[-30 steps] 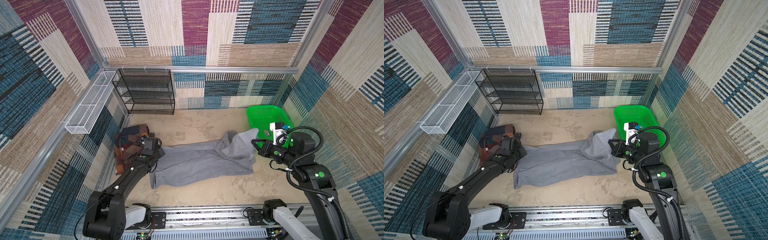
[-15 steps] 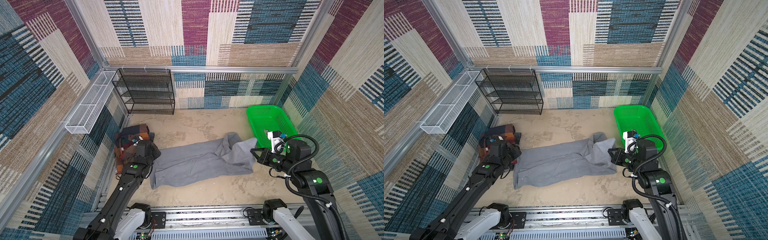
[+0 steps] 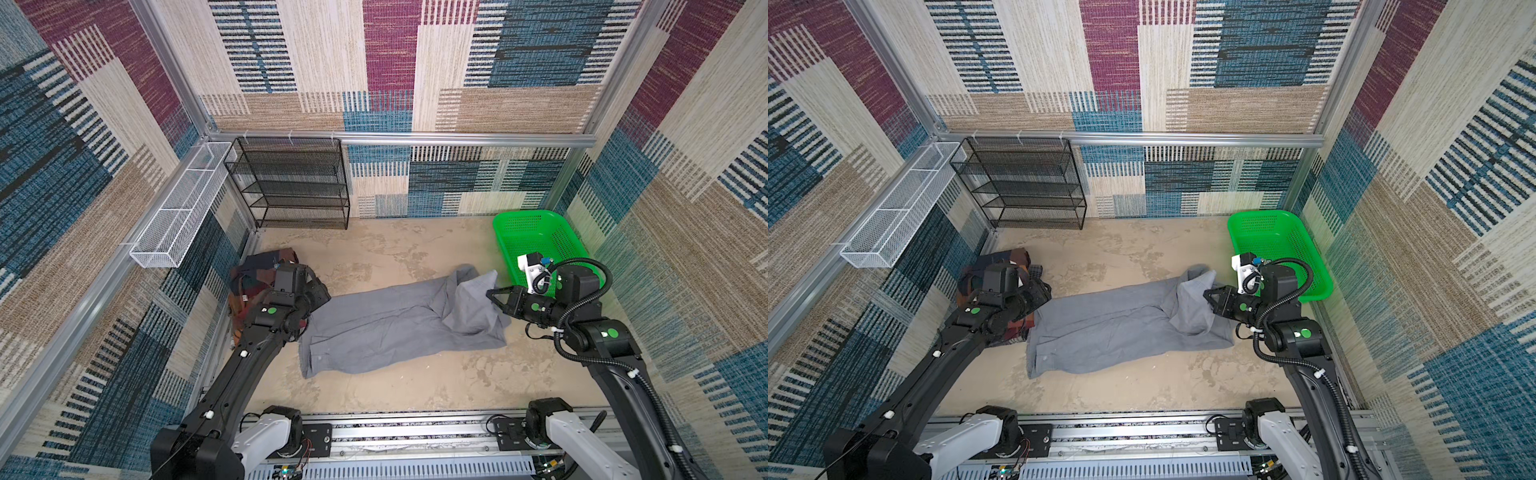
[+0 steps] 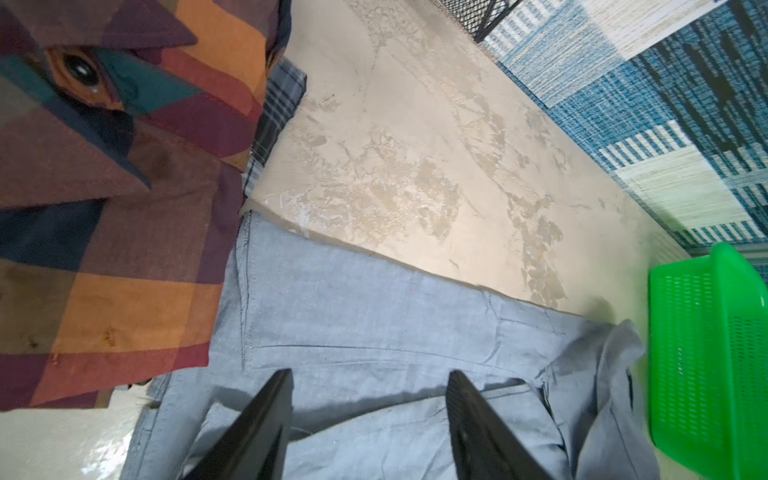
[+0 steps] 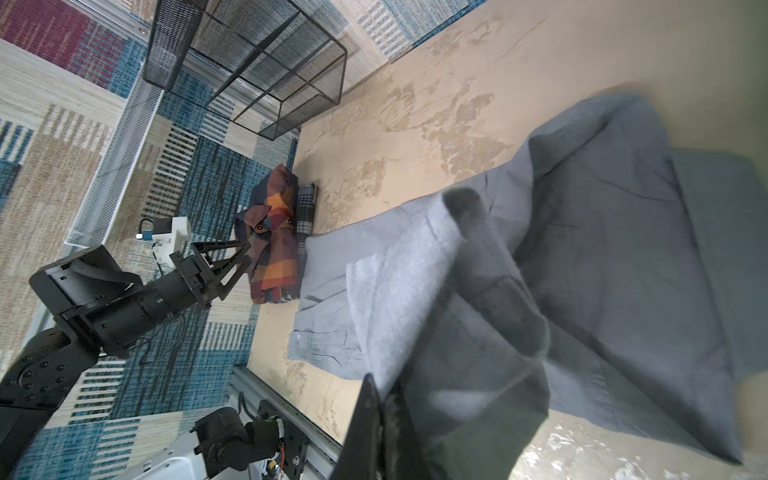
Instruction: Fold and stack the long sleeve shirts
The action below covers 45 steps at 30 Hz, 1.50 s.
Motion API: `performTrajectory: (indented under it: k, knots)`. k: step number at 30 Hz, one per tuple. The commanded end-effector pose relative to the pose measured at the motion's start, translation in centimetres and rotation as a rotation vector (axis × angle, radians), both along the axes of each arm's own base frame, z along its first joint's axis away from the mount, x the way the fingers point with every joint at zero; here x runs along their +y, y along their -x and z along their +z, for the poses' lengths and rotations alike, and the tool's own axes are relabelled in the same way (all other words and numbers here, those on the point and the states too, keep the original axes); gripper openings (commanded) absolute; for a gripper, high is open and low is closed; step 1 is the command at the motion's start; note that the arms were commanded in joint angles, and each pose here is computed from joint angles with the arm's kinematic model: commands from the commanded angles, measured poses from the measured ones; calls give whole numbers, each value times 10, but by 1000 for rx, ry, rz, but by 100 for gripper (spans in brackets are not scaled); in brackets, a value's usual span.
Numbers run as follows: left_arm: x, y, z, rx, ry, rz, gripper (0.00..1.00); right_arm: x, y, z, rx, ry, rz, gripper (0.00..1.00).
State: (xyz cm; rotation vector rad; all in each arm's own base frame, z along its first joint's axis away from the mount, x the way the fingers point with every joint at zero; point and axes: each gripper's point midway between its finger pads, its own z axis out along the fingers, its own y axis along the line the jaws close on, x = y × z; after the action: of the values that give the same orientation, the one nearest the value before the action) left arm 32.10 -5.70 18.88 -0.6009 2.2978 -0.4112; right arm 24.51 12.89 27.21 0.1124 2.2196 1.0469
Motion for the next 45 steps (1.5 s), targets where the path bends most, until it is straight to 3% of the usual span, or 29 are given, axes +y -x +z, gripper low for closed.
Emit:
performTrajectory:
  k: [1,4,7,11,14,22,33,34,36,41,42,43,45]
  knots:
    - [-11,7,8,1,16,-81,63,27,-9,14,-41,-94,99,0]
    - [-22,7,18,-41,56,-136,63,25,-16,17,-48,-12,38,0]
    - [-31,8,24,-49,88,-179,63,-2,-16,29,-81,52,-121,0]
    - [-35,10,25,-45,104,-204,63,-9,1,9,2,21,-170,0]
    - [-38,11,27,-41,112,-222,63,-15,17,24,-10,-38,-215,0]
    - [-43,14,35,-35,118,-258,63,-20,57,59,14,-117,-229,0]
    - [-53,15,27,-9,175,-288,63,-15,112,-2,250,-147,-171,0]
    - [-55,14,26,-8,181,-291,63,-14,114,-6,259,-153,-164,4]
    - [-58,12,25,-3,192,-301,63,-17,116,-5,250,-140,-175,24]
    - [-64,6,23,16,203,-328,63,-28,104,43,109,-85,-216,74]
    - [-64,4,23,17,204,-331,63,-30,101,50,86,-73,-221,94]
    - [-66,3,22,19,207,-338,63,-31,95,56,61,-60,-229,100]
    - [-68,-1,21,23,204,-344,63,-28,80,62,13,-60,-216,100]
